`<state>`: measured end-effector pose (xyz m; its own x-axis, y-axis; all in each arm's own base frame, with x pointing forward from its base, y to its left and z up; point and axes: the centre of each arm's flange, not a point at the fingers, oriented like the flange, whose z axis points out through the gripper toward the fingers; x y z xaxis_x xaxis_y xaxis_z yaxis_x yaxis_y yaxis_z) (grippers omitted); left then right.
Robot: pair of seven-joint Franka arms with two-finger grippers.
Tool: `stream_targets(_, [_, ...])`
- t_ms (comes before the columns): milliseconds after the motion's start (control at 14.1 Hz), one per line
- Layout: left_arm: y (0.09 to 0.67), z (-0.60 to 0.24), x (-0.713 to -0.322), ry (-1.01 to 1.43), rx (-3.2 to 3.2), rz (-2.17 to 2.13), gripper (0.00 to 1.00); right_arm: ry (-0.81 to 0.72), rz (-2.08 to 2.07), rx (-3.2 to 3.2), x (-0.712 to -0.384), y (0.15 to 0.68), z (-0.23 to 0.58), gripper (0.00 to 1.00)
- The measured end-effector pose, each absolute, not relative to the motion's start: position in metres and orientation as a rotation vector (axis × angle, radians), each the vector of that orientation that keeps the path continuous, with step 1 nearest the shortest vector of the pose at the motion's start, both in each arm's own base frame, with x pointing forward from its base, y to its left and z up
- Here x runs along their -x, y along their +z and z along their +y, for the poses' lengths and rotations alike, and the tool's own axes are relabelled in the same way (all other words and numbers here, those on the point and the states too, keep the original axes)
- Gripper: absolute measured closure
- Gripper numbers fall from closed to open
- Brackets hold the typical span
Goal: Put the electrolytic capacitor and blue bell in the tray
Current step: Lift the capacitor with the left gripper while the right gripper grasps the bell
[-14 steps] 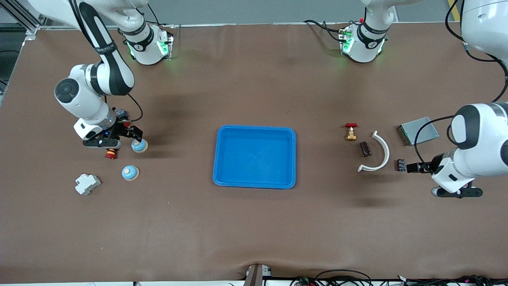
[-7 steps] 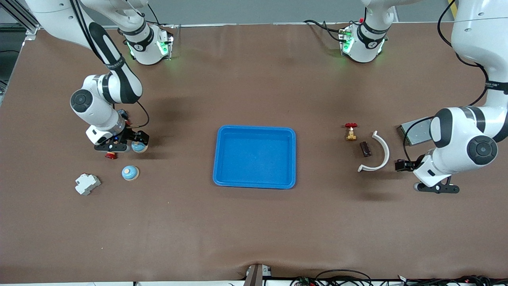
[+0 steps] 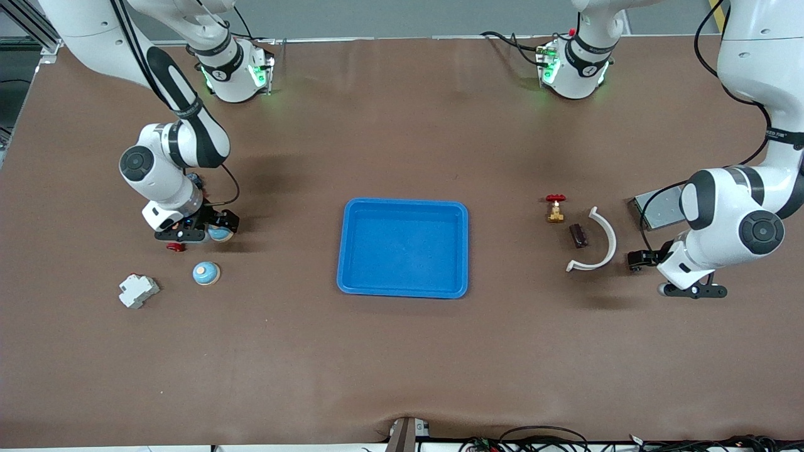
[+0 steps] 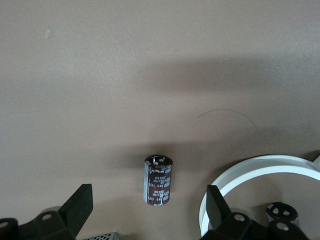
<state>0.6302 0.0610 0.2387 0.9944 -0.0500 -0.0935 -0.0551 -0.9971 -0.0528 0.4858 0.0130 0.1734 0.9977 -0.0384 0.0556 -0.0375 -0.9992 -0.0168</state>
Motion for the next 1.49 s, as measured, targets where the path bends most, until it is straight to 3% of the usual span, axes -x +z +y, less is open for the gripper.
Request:
stream_targets(213, [0.224,0.060,-0.629,0.154,3.086,0.084,0.00,-0.092,0.060,3.125,-0.484,0.162,0.013,0.00])
stream_targets(426, [0.214,0.060,-0.628,0.166,3.088,0.086,0.00,-0.099,0.067,3.124,-0.485,0.164,0.014,0.28])
stream_targets(782, [0.207,0.059,-0.628,0.173,3.089,0.087,0.00,0.006,0.113,3.123,-0.486,0.175,0.034,0.30])
stream_targets(1208, [0.193,0.059,-0.627,0.178,3.093,0.089,0.00,0.178,0.245,3.135,-0.498,0.281,0.129,0.30])
stream_targets(1493, [0.189,0.059,-0.626,0.182,3.094,0.089,0.00,0.152,0.422,3.129,-0.496,0.319,0.205,0.30])
